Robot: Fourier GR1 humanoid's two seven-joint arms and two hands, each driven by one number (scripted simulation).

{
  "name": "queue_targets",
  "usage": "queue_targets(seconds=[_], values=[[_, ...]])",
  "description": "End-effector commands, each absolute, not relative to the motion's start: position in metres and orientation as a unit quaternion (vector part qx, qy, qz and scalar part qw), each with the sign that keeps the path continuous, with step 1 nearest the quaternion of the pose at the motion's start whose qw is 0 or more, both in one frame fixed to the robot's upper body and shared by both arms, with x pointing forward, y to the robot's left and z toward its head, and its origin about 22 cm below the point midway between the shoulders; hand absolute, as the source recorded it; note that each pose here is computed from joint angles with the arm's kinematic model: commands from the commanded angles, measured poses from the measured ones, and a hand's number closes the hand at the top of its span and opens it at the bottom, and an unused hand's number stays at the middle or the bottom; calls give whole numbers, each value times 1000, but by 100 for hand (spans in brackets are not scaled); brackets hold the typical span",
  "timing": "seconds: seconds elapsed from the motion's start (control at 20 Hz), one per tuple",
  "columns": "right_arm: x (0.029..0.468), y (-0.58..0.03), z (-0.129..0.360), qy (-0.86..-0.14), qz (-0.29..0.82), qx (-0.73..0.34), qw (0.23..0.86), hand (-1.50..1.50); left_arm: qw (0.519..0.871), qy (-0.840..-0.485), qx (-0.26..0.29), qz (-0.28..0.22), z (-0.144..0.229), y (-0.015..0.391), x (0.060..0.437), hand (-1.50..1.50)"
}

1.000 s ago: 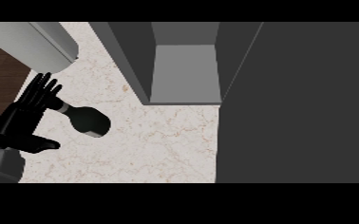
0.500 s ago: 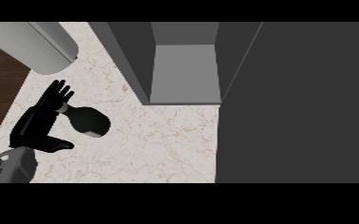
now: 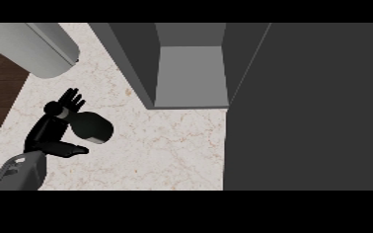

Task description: Pick up the wine, place it into the cabinet and close the cabinet

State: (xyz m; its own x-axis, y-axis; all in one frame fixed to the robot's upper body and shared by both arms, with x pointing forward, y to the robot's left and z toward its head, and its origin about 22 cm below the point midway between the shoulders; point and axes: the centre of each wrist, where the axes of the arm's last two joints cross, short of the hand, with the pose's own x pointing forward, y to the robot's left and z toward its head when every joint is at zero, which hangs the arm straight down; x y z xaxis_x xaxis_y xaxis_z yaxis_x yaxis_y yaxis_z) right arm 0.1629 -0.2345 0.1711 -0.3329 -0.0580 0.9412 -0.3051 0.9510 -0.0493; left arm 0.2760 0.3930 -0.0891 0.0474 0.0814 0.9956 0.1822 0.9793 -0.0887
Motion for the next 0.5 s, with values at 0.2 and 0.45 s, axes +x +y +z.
queue_targets(seconds=[0.2, 0.45], values=[[153, -232, 175, -813, 116, 109, 560, -150, 699, -704, -122, -30, -109, 386, 266, -150], [145, -232, 175, -814, 107, 112, 559, -150, 701, -701, -133, -6, -110, 384, 269, -150]])
